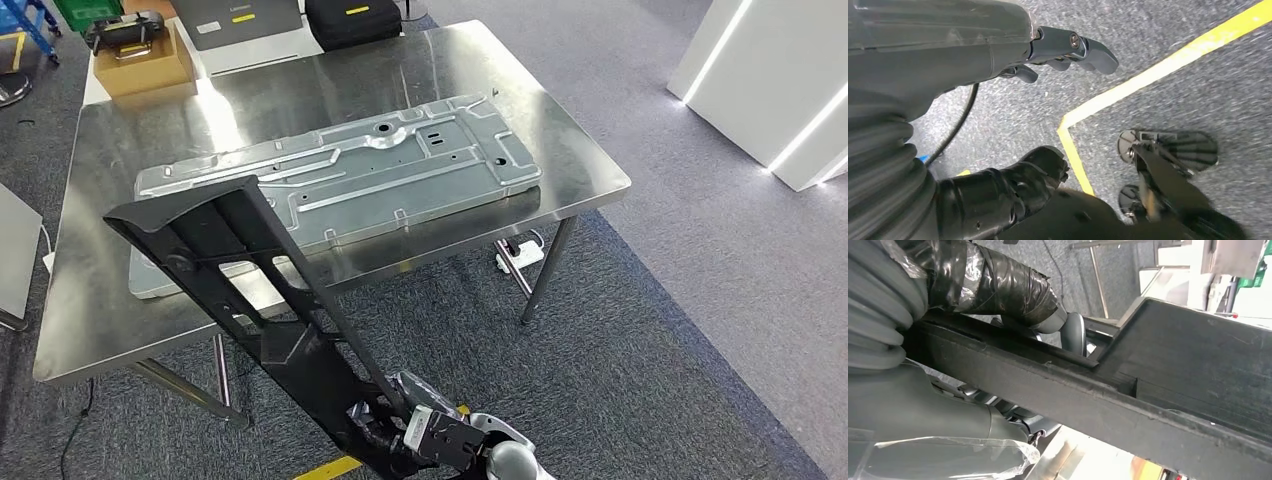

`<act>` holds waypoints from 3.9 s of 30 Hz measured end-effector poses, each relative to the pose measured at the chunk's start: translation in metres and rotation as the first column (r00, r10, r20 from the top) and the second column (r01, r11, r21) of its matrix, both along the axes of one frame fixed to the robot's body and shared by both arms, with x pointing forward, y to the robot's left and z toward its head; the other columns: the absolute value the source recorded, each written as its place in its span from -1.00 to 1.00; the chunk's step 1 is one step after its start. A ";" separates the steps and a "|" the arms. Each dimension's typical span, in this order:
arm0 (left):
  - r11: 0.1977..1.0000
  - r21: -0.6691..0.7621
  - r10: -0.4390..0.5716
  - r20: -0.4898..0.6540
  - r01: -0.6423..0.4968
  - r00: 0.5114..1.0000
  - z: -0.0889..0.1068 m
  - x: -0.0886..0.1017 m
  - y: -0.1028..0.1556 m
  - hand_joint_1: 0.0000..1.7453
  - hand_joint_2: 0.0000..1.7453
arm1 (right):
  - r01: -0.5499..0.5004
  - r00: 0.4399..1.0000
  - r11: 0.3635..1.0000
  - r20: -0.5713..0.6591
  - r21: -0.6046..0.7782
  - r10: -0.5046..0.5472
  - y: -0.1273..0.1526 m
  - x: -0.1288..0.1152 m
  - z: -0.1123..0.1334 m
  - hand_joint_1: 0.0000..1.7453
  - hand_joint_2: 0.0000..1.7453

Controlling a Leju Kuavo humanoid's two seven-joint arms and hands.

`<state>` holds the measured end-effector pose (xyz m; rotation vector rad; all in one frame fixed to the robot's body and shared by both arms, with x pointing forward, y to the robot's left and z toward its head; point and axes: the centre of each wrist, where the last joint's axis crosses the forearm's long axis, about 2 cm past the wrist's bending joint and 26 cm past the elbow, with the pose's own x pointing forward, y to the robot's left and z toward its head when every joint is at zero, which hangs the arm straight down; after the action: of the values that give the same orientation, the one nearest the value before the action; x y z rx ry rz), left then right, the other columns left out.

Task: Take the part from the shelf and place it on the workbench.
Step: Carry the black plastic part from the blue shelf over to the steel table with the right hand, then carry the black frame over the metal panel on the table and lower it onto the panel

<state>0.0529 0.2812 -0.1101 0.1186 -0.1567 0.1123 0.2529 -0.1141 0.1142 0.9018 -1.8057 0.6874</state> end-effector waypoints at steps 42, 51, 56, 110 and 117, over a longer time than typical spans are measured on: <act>1.000 -0.005 0.013 0.007 -0.013 1.000 0.000 0.001 -0.001 -1.00 1.00 | 0.002 1.000 1.000 0.005 0.019 -0.002 -0.001 -0.001 0.002 0.94 1.00; 1.000 -0.010 0.016 0.008 -0.016 1.000 0.000 0.002 -0.003 -1.00 1.00 | 0.001 1.000 1.000 0.006 0.021 -0.001 -0.001 -0.002 0.003 0.94 1.00; 1.000 -0.008 0.016 0.008 -0.016 1.000 0.000 0.002 -0.003 -1.00 1.00 | -0.001 1.000 1.000 0.006 0.025 0.001 0.000 -0.002 0.003 0.94 1.00; 0.984 -0.025 -0.177 0.012 0.177 0.984 0.001 0.010 -0.006 -1.00 1.00 | 0.646 0.615 0.756 0.654 -0.099 -0.440 0.016 0.145 0.174 0.94 1.00; 0.972 -0.020 -0.234 0.011 0.235 0.972 0.003 0.020 -0.007 -1.00 1.00 | 0.827 0.376 0.537 0.875 -0.169 -0.304 0.039 0.158 0.160 0.94 1.00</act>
<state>0.0732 0.2740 -0.1069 0.0774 -0.1766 -0.1214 0.4111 -0.0755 0.2746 -0.6882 -2.2047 1.1418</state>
